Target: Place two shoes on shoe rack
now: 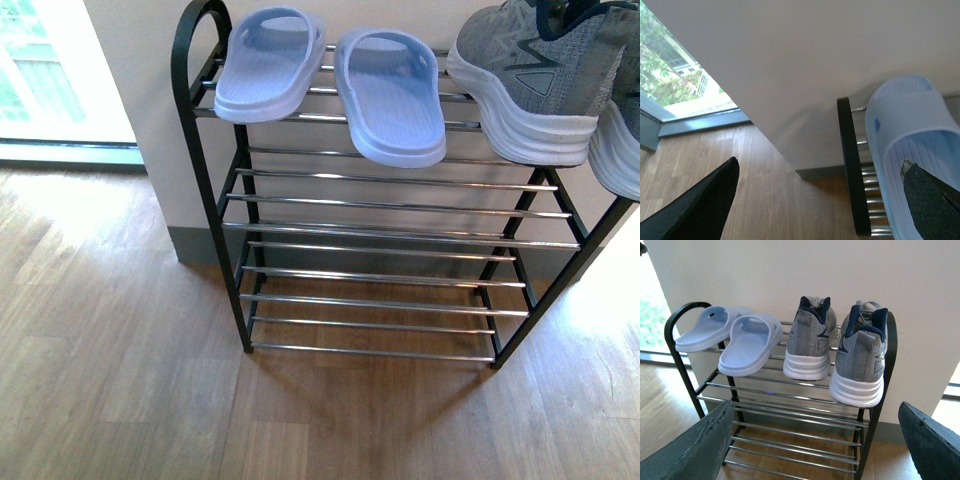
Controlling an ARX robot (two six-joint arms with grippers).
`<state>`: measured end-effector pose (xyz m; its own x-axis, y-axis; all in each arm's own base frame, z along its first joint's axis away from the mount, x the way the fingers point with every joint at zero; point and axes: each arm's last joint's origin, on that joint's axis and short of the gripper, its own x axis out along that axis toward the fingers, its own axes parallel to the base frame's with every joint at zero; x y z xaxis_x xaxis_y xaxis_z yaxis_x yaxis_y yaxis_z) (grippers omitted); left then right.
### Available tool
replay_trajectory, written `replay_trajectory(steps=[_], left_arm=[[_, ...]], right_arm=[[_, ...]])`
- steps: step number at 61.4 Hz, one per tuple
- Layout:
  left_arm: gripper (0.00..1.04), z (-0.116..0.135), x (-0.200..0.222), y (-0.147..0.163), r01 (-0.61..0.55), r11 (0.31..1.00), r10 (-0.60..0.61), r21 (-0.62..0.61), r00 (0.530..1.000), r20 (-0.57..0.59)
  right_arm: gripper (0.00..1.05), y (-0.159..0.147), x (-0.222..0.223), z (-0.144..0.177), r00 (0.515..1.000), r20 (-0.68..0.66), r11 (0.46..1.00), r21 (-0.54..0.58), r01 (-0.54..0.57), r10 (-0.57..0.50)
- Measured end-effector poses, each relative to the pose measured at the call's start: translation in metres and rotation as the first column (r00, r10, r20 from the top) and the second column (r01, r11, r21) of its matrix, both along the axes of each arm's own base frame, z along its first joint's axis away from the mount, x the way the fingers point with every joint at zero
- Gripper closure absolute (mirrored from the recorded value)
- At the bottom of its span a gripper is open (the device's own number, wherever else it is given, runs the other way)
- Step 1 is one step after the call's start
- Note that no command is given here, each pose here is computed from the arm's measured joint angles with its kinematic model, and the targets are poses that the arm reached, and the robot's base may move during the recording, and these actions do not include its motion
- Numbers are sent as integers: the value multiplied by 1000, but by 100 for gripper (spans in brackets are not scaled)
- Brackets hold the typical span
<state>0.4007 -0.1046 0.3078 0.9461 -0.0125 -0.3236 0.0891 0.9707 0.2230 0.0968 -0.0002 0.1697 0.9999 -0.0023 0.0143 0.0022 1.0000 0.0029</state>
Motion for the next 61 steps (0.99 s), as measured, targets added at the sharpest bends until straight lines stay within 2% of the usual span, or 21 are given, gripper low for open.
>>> replay_trajectory(steps=[7,15,26,40,50,58,61], left_arm=[[9,29,-28,25,-21,999,25,-39,994,110],[9,38,-62,55,-48,996,61,-80,983,176],[9,18,-124,97,-139,984,162,-114,961,225],[9,-7,-197,115,-190,968,232,-161,926,298],[9,-31,-227,119,-245,944,305,-222,906,293],[9,-36,-230,120,-260,933,327,-247,901,286],[15,-37,-231,121,-176,952,249,-249,921,301]], right_arm=[[9,0,0,0,1000,0,1000,0,0,0],[9,0,0,0,1000,0,1000,0,0,0],[9,0,0,0,1000,0,1000,0,0,0],[9,0,0,0,1000,0,1000,0,0,0],[9,0,0,0,1000,0,1000,0,0,0],[9,0,0,0,1000,0,1000,0,0,0],[9,0,0,0,1000,0,1000,0,0,0]])
